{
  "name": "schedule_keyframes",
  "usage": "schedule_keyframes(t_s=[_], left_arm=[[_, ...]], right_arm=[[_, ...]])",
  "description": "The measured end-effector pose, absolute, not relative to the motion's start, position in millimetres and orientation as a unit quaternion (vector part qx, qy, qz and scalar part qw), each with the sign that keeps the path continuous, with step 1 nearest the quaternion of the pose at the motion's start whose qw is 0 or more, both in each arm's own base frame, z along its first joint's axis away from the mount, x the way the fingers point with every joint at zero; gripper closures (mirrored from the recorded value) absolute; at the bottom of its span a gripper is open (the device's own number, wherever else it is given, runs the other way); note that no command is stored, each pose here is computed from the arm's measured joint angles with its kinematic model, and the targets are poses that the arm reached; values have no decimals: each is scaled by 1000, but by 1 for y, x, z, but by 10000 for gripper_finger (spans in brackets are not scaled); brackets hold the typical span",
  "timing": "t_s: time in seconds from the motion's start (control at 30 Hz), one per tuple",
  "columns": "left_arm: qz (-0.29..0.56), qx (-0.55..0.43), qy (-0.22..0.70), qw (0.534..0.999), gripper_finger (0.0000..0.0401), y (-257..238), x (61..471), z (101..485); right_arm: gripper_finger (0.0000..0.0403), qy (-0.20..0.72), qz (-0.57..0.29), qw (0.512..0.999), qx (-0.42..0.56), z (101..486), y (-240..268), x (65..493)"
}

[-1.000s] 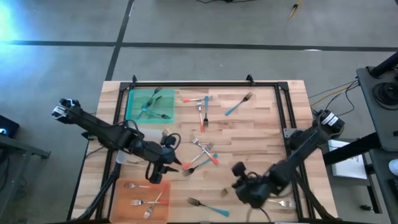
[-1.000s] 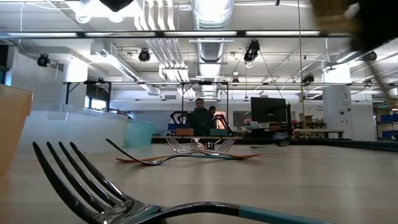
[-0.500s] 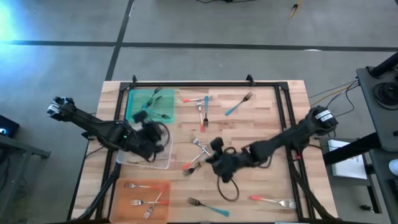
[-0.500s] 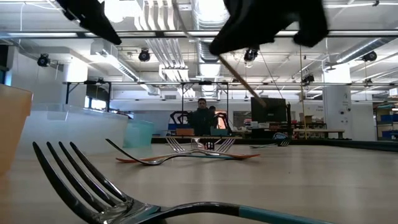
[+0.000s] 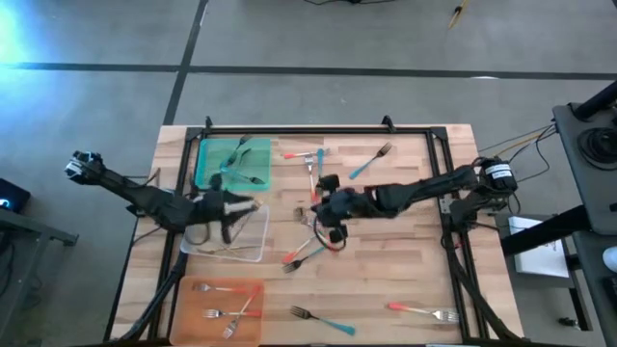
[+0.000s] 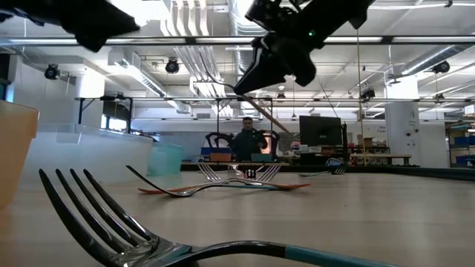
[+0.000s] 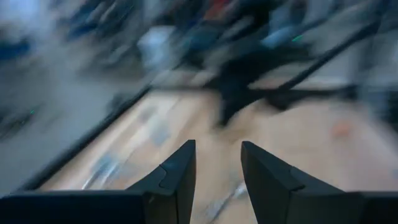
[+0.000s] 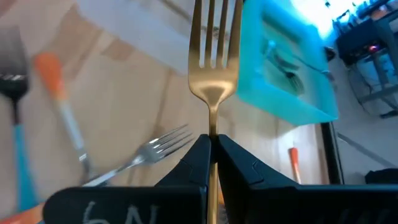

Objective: Sort silverware by color (type)
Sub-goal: Put the gold fork into the transparent bin

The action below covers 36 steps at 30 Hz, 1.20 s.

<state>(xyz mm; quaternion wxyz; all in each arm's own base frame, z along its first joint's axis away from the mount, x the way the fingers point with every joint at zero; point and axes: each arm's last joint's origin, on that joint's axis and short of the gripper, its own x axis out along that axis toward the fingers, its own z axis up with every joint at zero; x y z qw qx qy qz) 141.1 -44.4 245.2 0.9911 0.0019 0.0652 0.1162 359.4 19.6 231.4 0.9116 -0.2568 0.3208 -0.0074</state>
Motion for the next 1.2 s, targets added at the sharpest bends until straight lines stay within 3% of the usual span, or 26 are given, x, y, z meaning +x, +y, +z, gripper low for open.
schedule_keyframes(t_s=[0.1,0.3,0.53,0.93,1.2], left_arm=[[82,49,-16,995,290,-40,134,243],[202,70,-68,975,290,-17,120,238],[167,28,-110,979,290,2,117,238],[219,-94,-106,965,290,13,127,239],[146,-102,-60,982,273,8,142,232]], right_arm=[[393,304,-26,920,-248,235,6,363],[393,268,-60,932,-238,242,-12,367],[391,216,-64,950,-216,251,-24,371],[391,209,-64,952,-214,253,-24,372],[390,184,-77,957,-212,258,-29,373]])
